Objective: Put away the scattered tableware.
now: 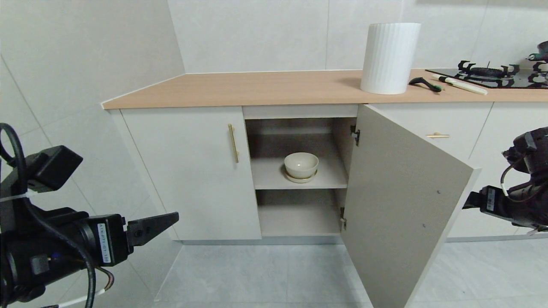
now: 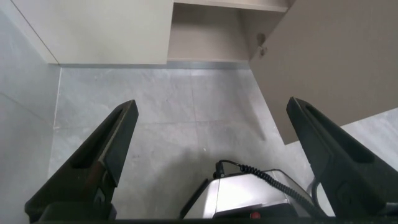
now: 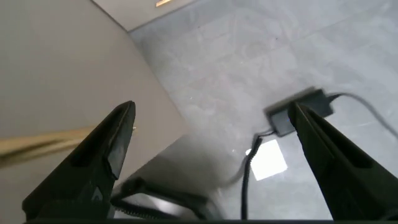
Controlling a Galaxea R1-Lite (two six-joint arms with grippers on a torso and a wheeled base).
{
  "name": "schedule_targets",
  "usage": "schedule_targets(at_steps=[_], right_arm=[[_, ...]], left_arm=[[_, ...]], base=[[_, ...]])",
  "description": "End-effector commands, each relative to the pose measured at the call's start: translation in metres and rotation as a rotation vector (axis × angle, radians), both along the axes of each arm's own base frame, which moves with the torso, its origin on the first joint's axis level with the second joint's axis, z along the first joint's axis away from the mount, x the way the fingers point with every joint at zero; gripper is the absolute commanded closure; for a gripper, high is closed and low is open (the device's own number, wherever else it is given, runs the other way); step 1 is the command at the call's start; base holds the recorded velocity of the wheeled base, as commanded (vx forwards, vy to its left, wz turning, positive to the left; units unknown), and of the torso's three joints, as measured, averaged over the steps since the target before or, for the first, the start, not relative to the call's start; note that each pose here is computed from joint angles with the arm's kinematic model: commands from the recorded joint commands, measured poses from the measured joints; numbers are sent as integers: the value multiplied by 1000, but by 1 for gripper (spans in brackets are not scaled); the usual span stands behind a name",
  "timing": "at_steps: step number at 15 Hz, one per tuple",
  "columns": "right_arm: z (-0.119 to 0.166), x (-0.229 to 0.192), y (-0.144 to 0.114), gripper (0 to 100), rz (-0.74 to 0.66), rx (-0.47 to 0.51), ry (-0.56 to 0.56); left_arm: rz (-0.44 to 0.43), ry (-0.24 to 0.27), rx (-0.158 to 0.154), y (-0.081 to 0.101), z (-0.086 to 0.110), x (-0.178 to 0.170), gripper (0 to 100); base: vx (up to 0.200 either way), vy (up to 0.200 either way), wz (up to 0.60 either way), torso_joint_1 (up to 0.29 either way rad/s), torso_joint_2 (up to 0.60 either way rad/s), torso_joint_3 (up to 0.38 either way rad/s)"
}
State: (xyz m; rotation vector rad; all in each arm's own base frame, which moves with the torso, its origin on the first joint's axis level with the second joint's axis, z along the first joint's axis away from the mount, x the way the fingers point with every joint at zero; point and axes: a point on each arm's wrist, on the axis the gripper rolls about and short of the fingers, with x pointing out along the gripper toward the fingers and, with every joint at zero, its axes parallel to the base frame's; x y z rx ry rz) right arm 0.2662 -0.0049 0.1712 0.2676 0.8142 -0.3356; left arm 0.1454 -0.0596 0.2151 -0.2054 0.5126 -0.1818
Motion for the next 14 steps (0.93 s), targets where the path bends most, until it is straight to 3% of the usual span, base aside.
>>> schedule_targets(at_steps=[1,6,9,14], right_arm=[[-15,11,6,0,14,14,38],[-24,15,27,0,92,20,9],[-22,14,58,0,202,22,-1],[-26,47,115,0,396,72,-57]], left_arm=[[1,1,0,0,0,0,0],[1,0,0,0,0,1,0],[3,-11,-4,0,3,1,0],[3,-27,-9,0,4,1,0]], base=[[0,0,0,0,0,0],[0,0,0,0,0,0],[0,0,0,0,0,0],[0,0,0,0,0,0]])
